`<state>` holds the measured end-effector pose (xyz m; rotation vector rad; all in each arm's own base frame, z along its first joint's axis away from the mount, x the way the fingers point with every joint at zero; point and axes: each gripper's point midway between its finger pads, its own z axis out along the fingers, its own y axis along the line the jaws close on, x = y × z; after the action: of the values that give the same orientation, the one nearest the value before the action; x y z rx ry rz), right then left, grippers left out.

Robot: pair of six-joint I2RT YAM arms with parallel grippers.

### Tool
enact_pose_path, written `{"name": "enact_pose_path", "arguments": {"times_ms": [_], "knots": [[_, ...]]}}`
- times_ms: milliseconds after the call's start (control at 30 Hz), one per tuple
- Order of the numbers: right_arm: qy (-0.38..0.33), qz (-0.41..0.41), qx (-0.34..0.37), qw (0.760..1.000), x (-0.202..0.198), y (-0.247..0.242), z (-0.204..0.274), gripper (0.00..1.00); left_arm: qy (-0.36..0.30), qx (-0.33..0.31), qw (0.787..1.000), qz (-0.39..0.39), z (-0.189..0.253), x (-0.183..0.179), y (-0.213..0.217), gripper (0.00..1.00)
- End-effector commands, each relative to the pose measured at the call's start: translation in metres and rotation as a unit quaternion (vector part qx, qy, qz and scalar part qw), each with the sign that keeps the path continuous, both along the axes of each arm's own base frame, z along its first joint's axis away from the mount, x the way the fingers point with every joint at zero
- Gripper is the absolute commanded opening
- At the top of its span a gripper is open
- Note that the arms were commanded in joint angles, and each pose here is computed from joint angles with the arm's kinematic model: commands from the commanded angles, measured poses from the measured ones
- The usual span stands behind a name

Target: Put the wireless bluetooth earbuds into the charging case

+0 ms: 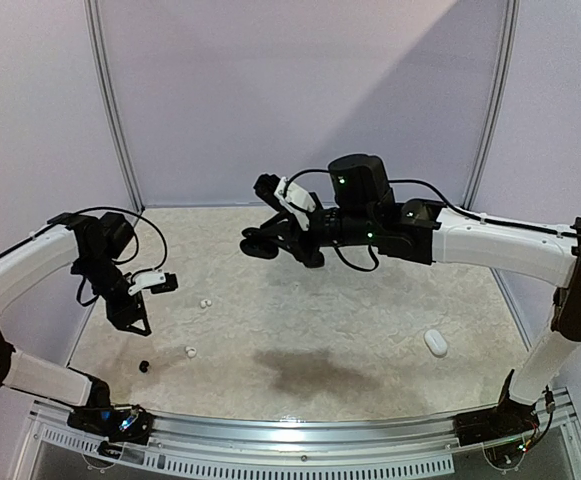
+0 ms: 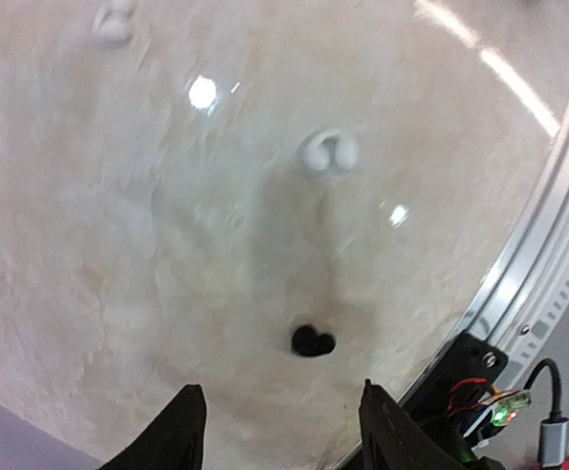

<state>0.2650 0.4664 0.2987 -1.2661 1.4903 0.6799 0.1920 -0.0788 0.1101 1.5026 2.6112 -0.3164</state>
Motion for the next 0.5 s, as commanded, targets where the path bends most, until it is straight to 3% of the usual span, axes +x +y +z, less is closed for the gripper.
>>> {"name": "enact_pose_path", "arguments": {"times_ms": [0, 133, 467], "knots": [[-0.012, -0.010, 0.012, 1.000, -0.001, -0.007, 0.002, 0.08, 0.061, 0.107, 0.992, 0.035, -0.032, -0.017, 0.049, 0.54], [-0.009, -0.010, 0.011, 1.000, -0.002, -0.008, -0.001, 0.08, 0.073, 0.163, 0.983, 0.032, -0.061, -0.030, 0.070, 0.37], [0.003, -0.010, 0.009, 1.000, -0.004, -0.009, -0.005, 0.08, 0.089, 0.150, 0.983, 0.062, -0.096, -0.025, 0.061, 0.30]]}}
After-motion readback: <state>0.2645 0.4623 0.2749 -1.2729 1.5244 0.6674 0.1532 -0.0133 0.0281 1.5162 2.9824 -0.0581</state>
